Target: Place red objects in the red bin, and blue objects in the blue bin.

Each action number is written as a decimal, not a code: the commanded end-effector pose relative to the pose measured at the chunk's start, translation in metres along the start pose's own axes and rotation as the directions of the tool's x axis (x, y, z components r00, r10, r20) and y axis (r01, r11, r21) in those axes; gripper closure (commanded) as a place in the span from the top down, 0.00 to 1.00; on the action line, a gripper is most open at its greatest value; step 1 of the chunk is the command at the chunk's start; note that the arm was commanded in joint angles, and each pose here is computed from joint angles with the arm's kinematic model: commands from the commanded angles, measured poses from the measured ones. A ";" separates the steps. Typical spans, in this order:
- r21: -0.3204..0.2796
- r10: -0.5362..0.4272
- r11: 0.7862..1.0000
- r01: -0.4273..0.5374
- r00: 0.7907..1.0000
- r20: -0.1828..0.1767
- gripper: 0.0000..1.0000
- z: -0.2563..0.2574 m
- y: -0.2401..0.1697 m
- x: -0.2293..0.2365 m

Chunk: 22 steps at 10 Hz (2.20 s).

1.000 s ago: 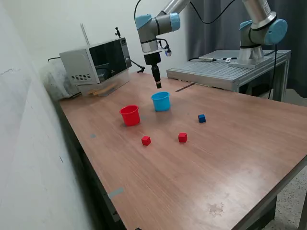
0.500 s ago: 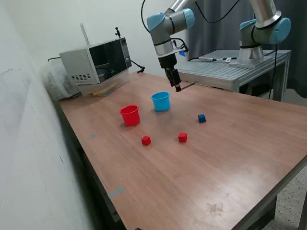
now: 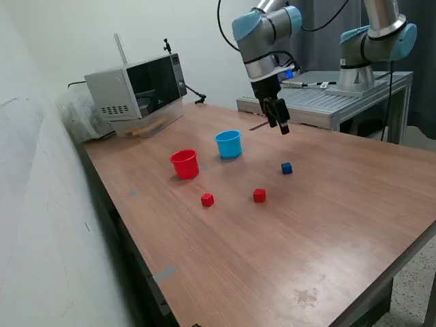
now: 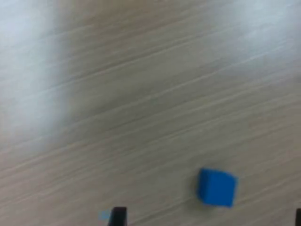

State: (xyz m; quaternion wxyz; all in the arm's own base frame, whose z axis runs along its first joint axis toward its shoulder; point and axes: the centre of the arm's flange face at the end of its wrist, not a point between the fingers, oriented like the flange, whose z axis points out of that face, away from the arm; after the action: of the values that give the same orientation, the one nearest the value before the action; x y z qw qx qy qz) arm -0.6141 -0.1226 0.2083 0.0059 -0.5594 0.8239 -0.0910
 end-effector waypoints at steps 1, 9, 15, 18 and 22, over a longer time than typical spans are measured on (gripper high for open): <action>0.012 0.006 1.000 -0.005 0.999 -0.042 1.00 0.014 0.003 0.019; 0.074 -0.001 0.997 0.002 1.000 -0.003 1.00 0.096 0.025 0.034; 0.054 -0.001 0.999 -0.001 0.999 0.050 0.00 0.097 0.030 0.027; 0.051 0.009 0.999 -0.012 0.998 0.055 0.00 0.096 0.033 0.020; 0.010 0.000 1.000 0.000 0.999 0.040 0.00 0.067 0.029 0.026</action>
State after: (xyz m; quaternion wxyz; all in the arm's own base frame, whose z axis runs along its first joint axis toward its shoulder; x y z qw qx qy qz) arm -0.6424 -0.1463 0.1222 0.0358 -0.5602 0.8225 -0.0917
